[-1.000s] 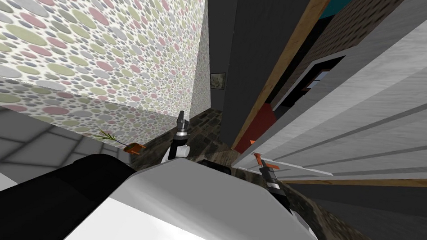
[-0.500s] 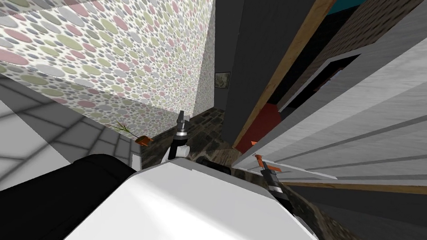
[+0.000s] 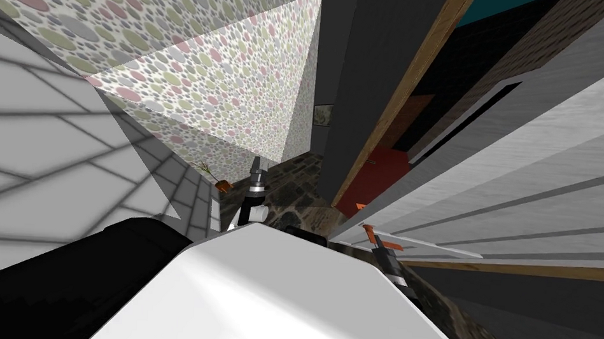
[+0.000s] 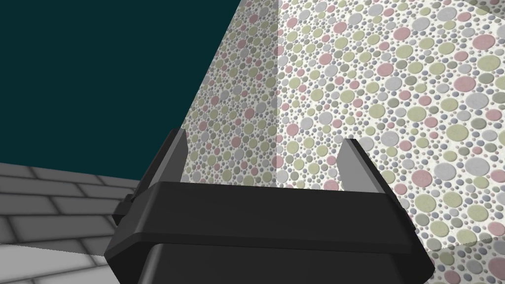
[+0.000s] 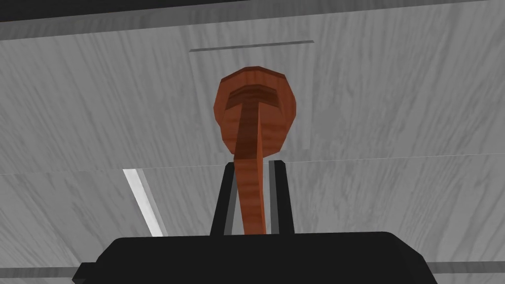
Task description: Pull the door open
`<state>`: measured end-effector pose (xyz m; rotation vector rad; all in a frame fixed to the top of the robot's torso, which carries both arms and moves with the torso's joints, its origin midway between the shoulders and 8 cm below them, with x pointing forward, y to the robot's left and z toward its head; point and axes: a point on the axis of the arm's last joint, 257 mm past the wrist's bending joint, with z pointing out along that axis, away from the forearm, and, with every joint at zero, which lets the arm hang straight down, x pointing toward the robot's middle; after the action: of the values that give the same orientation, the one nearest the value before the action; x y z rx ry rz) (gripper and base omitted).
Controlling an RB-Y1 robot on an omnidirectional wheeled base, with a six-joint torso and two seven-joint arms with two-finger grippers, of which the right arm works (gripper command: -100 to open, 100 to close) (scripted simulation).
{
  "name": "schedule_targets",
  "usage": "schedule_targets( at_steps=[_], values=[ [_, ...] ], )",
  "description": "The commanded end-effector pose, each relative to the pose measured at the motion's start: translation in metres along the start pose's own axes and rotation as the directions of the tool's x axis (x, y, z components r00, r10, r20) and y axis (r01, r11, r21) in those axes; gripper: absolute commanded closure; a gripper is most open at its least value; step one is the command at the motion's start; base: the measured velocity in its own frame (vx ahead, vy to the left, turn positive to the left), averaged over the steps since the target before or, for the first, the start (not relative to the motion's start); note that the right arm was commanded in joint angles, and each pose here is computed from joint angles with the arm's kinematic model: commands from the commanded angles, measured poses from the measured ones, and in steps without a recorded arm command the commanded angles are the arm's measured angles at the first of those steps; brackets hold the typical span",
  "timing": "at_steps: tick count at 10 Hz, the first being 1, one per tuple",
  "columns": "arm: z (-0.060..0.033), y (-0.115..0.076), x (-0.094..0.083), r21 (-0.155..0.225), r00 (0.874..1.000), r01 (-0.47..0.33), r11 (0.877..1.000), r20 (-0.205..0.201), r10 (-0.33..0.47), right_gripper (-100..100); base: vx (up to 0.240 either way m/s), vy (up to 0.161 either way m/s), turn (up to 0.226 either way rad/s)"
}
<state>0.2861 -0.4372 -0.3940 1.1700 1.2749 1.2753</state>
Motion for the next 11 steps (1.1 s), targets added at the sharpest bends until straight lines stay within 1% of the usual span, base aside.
schedule_targets(
  at_steps=[1, 2, 3, 4, 5, 6, 7, 8, 10, 11],
  values=[
    [-0.0021, 0.001, -0.003, -0.001, 1.000, 0.002, 1.000, 0.003, -0.002, 100, -0.129, -0.057, 0.042],
    [-0.0021, 0.001, -0.003, -0.001, 1.000, 0.002, 1.000, 0.003, -0.002, 100, -0.042, -0.012, -0.022],
    [-0.0075, 0.001, -0.004, -0.002, 1.000, 0.003, 1.000, 0.001, -0.003, 100, -0.078, -0.017, 0.127],
    [-0.0065, -0.003, 0.000, 0.007, 1.000, -0.001, 1.000, 0.000, 0.001, 100, -0.043, -0.015, 0.045],
    [0.0022, -0.004, 0.005, 0.002, 1.000, -0.002, 1.000, 0.006, 0.002, 100, -0.043, -0.029, 0.169],
    [0.0072, -0.005, 0.008, 0.001, 1.000, -0.003, 1.000, 0.012, 0.003, 100, -0.071, -0.048, 0.229],
    [0.0148, -0.007, 0.013, -0.001, 1.000, -0.003, 1.000, 0.020, 0.003, 100, -0.083, -0.053, 0.232],
    [0.0191, -0.008, 0.016, -0.001, 1.000, -0.003, 1.000, 0.024, 0.003, 100, -0.083, -0.048, 0.192],
    [0.0191, -0.008, 0.016, -0.001, 1.000, -0.003, 1.000, 0.024, 0.003, 100, -0.027, -0.017, 0.021],
    [0.0286, -0.010, 0.021, -0.002, 0.999, -0.003, 1.000, 0.034, 0.003, 100, -0.040, -0.012, 0.166]
  ],
)
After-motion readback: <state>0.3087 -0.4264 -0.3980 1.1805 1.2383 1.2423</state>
